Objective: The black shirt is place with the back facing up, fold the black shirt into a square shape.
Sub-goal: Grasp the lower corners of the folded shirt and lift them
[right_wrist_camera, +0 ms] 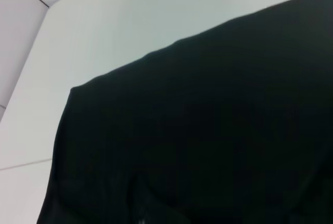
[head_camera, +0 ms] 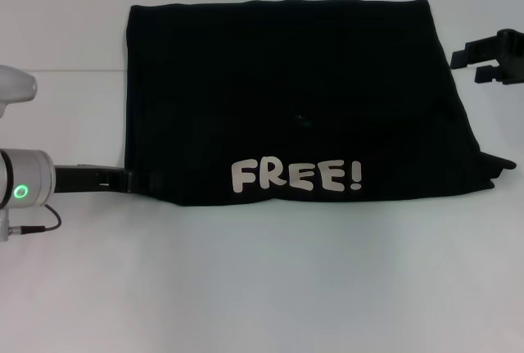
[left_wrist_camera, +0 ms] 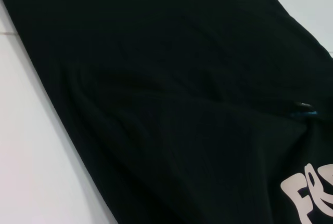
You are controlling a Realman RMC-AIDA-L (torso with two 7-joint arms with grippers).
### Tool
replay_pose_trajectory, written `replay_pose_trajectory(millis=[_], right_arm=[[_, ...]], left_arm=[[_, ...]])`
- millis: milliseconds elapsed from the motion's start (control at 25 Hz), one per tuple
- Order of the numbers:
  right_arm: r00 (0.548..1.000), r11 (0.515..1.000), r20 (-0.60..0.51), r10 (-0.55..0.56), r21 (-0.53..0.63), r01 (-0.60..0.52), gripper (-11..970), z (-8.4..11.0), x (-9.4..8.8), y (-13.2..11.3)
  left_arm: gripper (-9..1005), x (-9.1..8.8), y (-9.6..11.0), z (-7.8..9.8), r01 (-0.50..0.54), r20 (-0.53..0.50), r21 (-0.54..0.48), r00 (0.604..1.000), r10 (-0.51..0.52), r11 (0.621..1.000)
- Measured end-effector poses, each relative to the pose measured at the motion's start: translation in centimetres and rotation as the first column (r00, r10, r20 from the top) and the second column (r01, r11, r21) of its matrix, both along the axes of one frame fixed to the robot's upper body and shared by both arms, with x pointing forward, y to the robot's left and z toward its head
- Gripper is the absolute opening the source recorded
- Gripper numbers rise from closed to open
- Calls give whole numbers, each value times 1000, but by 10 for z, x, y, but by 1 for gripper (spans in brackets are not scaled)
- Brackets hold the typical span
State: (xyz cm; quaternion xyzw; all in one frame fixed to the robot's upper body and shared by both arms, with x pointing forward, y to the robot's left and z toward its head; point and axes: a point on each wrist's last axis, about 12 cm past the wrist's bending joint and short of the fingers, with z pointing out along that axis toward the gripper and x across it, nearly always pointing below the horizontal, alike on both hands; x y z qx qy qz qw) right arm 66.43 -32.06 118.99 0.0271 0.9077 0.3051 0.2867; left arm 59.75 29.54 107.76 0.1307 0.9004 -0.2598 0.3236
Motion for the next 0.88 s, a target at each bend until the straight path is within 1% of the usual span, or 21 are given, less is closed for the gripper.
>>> replay_pose_trajectory(millis=[160,280,400,440,520,600,680,880], right_arm=[[1000,1000,-26,13,-11,-13,658,-3,-6,-5],[996,996,-85,41,-71,-47,664,-11,-14,-10],[983,981,-160,87,-159,-113,669,-26,-26,-17],[980,977,-175,93,-175,-124,671,-32,-30,-19],[979,974,-185,92,-189,-127,674,-42,-37,-23],[981,974,-179,80,-196,-115,678,-50,-43,-28],[984,973,-167,67,-206,-102,681,-56,-46,-32],[992,969,-120,50,-236,-77,690,-67,-46,-30]], left_arm=[[384,1,-1,2,2,-5,-8,1000,-2,1000],[242,2,-3,6,8,-28,-38,1000,-10,999],[141,3,-4,9,-6,-54,-63,999,3,998],[107,6,-5,13,-28,-74,-84,997,22,996],[39,8,-7,15,-28,-73,-88,997,22,996],[11,10,-9,17,-23,-67,-90,998,17,996],[11,12,-11,19,-17,-62,-91,998,12,996],[11,18,-17,23,-9,-49,-91,999,5,996]])
